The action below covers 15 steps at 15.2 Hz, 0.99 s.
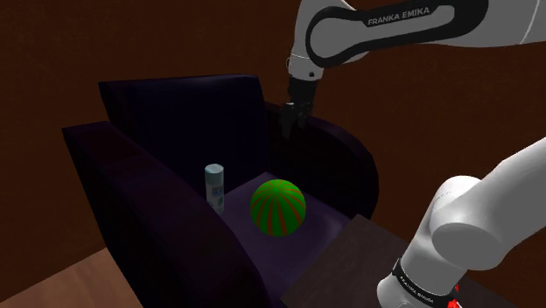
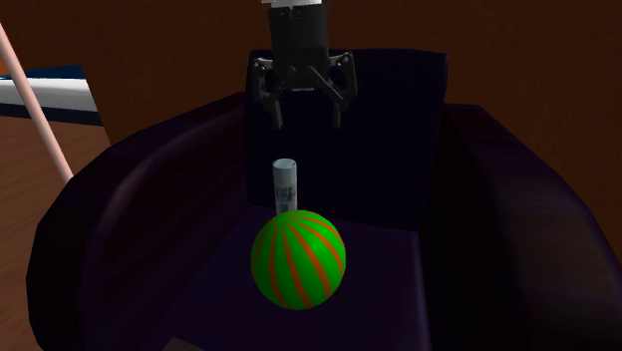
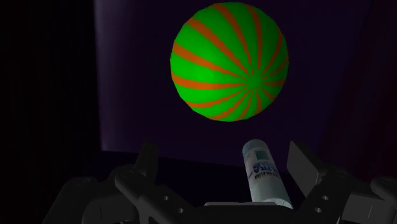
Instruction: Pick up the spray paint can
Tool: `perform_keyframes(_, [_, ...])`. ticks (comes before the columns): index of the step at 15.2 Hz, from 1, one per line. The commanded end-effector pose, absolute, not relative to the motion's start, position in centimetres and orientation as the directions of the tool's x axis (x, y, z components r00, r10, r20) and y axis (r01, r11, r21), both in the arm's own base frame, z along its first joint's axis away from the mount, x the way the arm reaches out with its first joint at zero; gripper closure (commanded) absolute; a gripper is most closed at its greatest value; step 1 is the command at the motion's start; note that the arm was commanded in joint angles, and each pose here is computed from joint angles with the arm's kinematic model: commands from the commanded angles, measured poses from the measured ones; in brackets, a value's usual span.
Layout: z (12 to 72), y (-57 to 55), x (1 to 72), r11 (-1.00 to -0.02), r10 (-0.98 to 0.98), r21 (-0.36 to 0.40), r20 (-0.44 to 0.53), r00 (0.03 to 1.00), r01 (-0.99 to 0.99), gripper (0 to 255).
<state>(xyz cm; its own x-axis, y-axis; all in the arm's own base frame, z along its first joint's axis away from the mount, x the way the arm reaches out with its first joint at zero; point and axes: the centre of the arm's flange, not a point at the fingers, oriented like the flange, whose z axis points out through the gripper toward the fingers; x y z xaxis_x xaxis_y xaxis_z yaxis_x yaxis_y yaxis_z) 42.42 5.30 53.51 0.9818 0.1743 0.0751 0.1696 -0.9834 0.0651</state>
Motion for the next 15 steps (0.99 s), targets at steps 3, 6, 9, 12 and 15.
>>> perform_keyframes(3, [50.6, 7.2, 46.2, -0.978, 0.202, 0.054, 0.065, 0.977, 0.199, 0])
perform_keyframes(6, [48.3, 8.8, 49.1, -0.974, 0.223, 0.046, 0.056, 0.973, 0.221, 0])
perform_keyframes(9, [46.0, 10.5, 51.9, -0.969, 0.244, 0.038, 0.048, 0.969, 0.243, 0])
perform_keyframes(12, [43.7, 12.2, 54.6, -0.964, 0.265, 0.029, 0.04, 0.963, 0.264, 0])
perform_keyframes(15, [41.3, 14.0, 57.3, -0.958, 0.286, 0.02, 0.033, 0.958, 0.285, 0])
